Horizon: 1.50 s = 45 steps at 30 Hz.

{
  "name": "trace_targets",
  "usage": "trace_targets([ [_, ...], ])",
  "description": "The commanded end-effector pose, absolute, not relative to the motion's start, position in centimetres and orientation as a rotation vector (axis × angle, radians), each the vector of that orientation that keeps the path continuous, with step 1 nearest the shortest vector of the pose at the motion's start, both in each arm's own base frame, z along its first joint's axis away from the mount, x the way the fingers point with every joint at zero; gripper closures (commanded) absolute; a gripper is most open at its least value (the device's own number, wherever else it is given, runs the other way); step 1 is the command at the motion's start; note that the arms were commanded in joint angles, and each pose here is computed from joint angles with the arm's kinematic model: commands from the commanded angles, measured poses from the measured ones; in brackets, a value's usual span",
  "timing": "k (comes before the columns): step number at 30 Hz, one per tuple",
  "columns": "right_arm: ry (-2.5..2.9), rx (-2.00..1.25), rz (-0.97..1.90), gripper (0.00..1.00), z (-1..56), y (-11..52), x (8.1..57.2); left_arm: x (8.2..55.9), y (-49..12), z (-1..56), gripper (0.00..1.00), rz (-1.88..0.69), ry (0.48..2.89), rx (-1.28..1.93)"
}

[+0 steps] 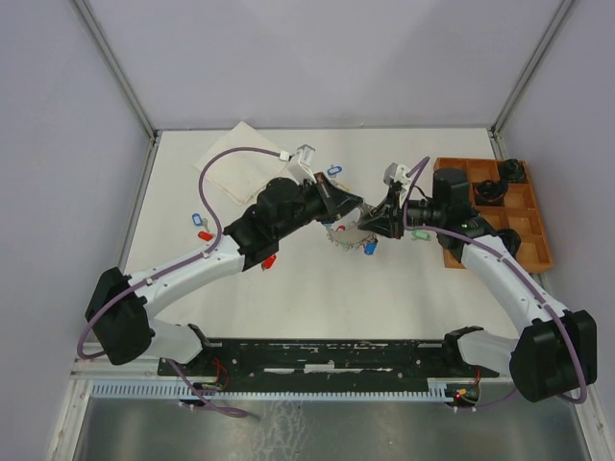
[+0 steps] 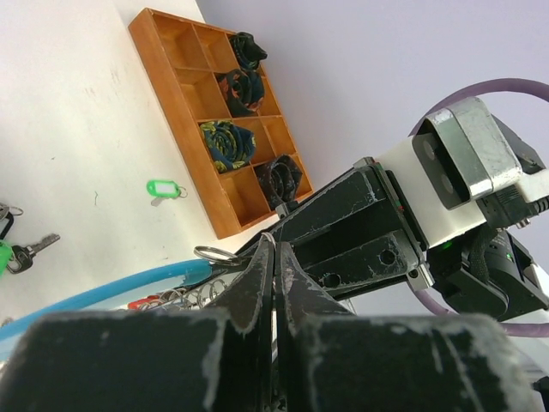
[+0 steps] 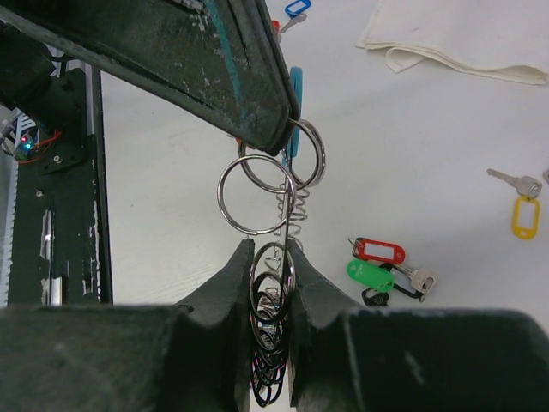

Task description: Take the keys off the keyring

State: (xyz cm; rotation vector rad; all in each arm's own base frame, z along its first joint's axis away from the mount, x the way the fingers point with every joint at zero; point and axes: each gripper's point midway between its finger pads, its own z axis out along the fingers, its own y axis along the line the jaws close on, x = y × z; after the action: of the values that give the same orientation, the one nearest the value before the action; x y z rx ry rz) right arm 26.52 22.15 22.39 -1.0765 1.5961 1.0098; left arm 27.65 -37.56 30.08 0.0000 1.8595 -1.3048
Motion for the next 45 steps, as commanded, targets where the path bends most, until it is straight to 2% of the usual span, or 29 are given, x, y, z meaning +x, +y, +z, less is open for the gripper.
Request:
trace_targets([
  [1,1.500,-1.114,1.029,0.99,25.2,22.6,25.7,27.2,-36.9,34.6,0.96,-1.336,1.688,0.076],
  [5,1.514,-1.105,1.056,0.99,25.5,22.7,25.5,26.9,-36.0,34.4,0.79,-1.292,1.650,0.123],
  [9,1.518,-1.131,1.096,0.99,25.6,22.7,25.0,26.2,-34.2,33.7,0.48,-1.187,1.595,0.229],
  [13,1.525,-1.204,1.152,0.99,25.2,22.6,23.9,24.6,-31.6,31.6,0.27,-1.030,1.545,0.406],
  [17,1.563,-1.294,1.226,0.99,24.3,22.2,22.5,22.7,-29.7,27.9,0.19,-0.893,1.533,0.613],
  [22,1.561,-1.397,1.284,0.99,23.8,21.9,21.2,21.8,-28.3,24.7,0.17,-0.791,1.523,0.740],
  [25,1.542,-1.432,1.330,0.99,23.7,21.8,20.4,21.5,-28.7,24.0,0.09,-0.792,1.499,0.804],
  [28,1.527,-1.458,1.345,0.99,23.7,21.8,20.2,21.3,-30.2,23.5,0.10,-0.833,1.508,0.876],
  [32,1.529,-1.469,1.358,0.99,23.6,21.7,20.0,21.5,-32.1,23.2,0.17,-0.892,1.515,0.921],
  [40,1.522,-1.481,1.368,0.99,23.4,21.6,19.8,20.3,-35.1,24.4,0.41,-1.086,1.455,0.962],
  [42,1.524,-1.482,1.373,0.99,23.4,21.6,19.8,20.0,-35.6,24.7,0.48,-1.133,1.448,0.964],
  [43,1.522,-1.485,1.374,0.99,23.4,21.6,19.7,19.9,-35.8,24.8,0.55,-1.150,1.449,0.966],
  [44,1.521,-1.487,1.375,0.99,23.5,21.6,19.7,19.8,-36.0,24.8,0.64,-1.166,1.452,0.969],
  [45,1.521,-1.489,1.377,0.99,23.5,21.6,19.7,19.7,-36.2,24.7,0.77,-1.179,1.462,0.965],
])
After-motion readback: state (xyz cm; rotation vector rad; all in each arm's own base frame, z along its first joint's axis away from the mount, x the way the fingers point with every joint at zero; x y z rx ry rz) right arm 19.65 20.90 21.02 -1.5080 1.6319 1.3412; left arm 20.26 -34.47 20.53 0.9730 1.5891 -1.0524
